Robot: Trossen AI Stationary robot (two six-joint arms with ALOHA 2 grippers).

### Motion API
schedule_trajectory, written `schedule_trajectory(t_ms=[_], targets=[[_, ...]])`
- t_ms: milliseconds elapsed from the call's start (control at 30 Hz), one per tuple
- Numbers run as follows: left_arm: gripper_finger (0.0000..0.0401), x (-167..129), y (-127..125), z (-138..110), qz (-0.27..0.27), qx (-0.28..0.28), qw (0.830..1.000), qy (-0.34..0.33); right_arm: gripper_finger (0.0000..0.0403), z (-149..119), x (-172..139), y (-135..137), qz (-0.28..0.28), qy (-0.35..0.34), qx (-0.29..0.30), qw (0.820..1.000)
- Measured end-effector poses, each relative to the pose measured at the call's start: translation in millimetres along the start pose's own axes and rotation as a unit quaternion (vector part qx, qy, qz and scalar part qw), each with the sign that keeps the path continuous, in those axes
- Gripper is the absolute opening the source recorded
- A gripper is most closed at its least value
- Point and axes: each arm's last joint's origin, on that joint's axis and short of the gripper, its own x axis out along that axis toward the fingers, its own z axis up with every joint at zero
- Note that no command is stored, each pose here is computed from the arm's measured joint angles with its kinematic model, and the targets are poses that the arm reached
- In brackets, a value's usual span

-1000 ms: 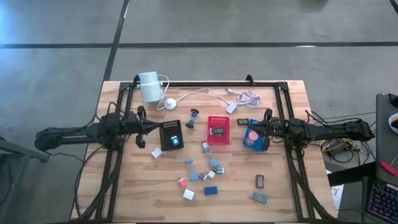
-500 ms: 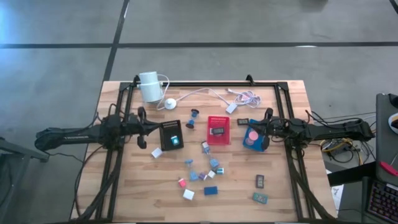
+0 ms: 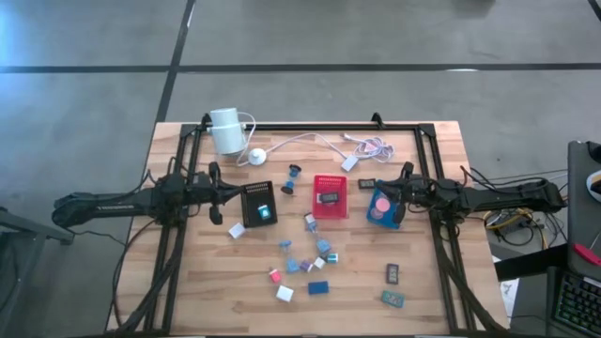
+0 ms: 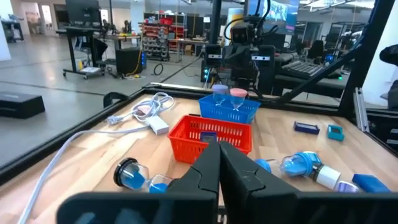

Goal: Pick & Place Office items
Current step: Put the top white charger adapter into the black bin

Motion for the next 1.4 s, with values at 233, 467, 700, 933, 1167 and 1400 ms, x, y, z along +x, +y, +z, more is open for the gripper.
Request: schedule_trajectory(t_ms=[233, 467, 700, 933, 1167, 1400], targets=[[0.0013, -0.3, -1.1, 15.1, -0.004, -0.027, 0.999, -0.021, 0.0008, -3.4, 2.0, 0.2, -0.004, 0.016, -0.002, 1.0], [0.0006, -4.0, -3.8, 49.6, -0.005, -0.068, 0.998, -0.005, 0.0008, -3.7, 2.4, 0.0, -0.008, 0.017, -0.003, 1.0], [0.0002, -9.5, -6.4, 79.4, 0.014, -0.09, 0.992, 0.089, 0.0008, -3.7, 2.4, 0.0, -0.008, 0.017, 0.001, 1.0], [0.0001, -4.8, -6.4, 103.5, 0.052, -0.086, 0.984, 0.147, 0.0008, -3.4, 2.4, 0.1, -0.008, 0.016, 0.002, 1.0], [0.0001, 10.9, -6.8, 105.4, 0.073, -0.091, 0.968, 0.221, 0.0008, -3.7, 2.5, 0.1, -0.008, 0.017, 0.007, 1.0], [0.0001, 21.4, -4.9, 98.7, 0.118, -0.094, 0.94, 0.305, 0.0008, -3.7, 2.5, 0.1, -0.008, 0.017, 0.005, 1.0]])
